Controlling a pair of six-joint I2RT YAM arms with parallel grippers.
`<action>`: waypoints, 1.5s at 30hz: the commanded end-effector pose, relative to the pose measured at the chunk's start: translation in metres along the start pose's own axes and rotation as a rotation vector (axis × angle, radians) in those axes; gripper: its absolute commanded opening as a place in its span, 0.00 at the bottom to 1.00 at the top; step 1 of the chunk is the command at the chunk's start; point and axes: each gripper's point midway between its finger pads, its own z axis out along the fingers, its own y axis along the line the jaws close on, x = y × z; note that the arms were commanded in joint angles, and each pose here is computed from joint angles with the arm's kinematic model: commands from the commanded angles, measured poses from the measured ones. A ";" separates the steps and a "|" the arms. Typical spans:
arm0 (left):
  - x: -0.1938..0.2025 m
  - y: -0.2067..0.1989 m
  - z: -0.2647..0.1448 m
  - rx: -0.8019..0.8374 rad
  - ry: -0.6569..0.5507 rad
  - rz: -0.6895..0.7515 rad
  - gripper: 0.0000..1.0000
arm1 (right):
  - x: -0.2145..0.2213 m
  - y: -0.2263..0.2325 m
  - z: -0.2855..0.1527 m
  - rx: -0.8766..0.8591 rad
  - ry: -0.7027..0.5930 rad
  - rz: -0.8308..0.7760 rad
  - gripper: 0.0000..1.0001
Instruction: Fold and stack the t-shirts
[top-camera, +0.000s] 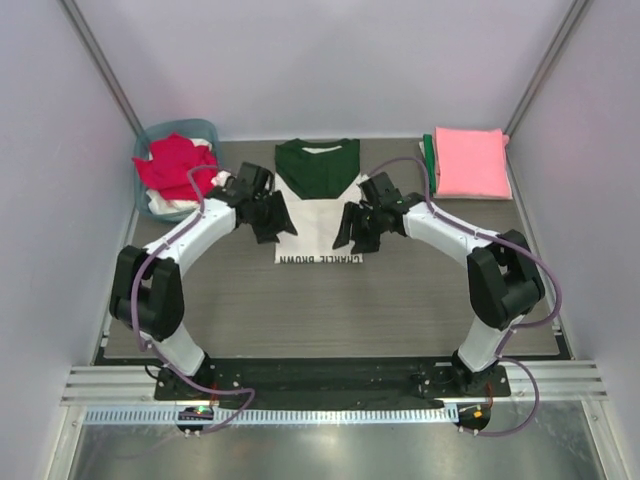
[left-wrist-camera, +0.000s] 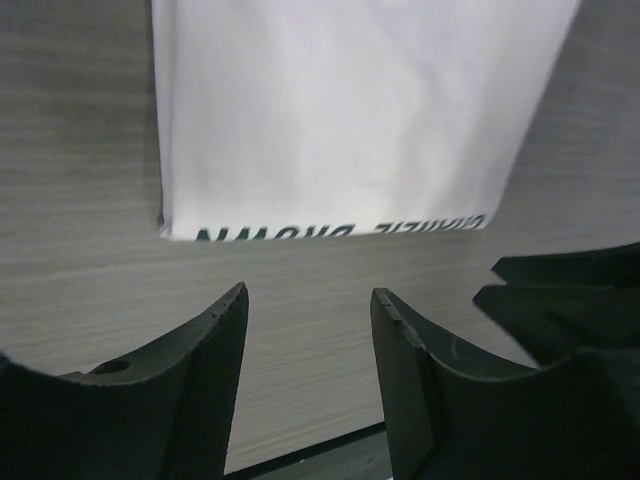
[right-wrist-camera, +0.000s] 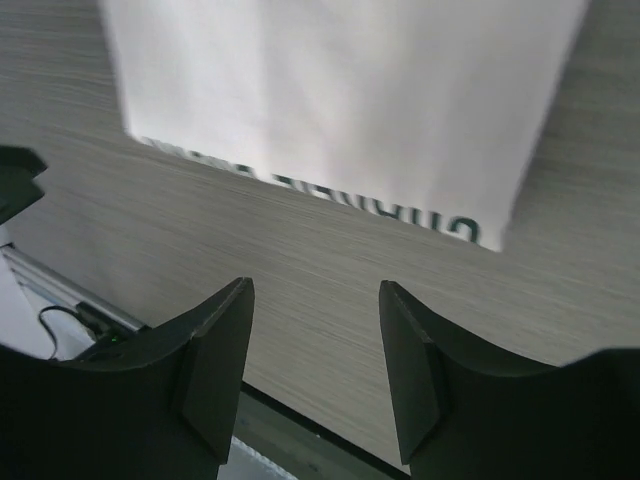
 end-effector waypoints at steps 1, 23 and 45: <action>0.019 0.001 0.001 0.065 -0.016 -0.010 0.54 | -0.002 -0.013 -0.005 -0.013 -0.050 0.042 0.61; 0.039 0.067 0.045 -0.041 -0.160 -0.079 0.66 | 0.015 -0.082 0.043 0.105 0.009 0.066 0.45; 0.046 0.098 0.065 -0.122 -0.214 -0.170 0.33 | 0.025 -0.094 0.054 0.088 0.052 0.077 0.01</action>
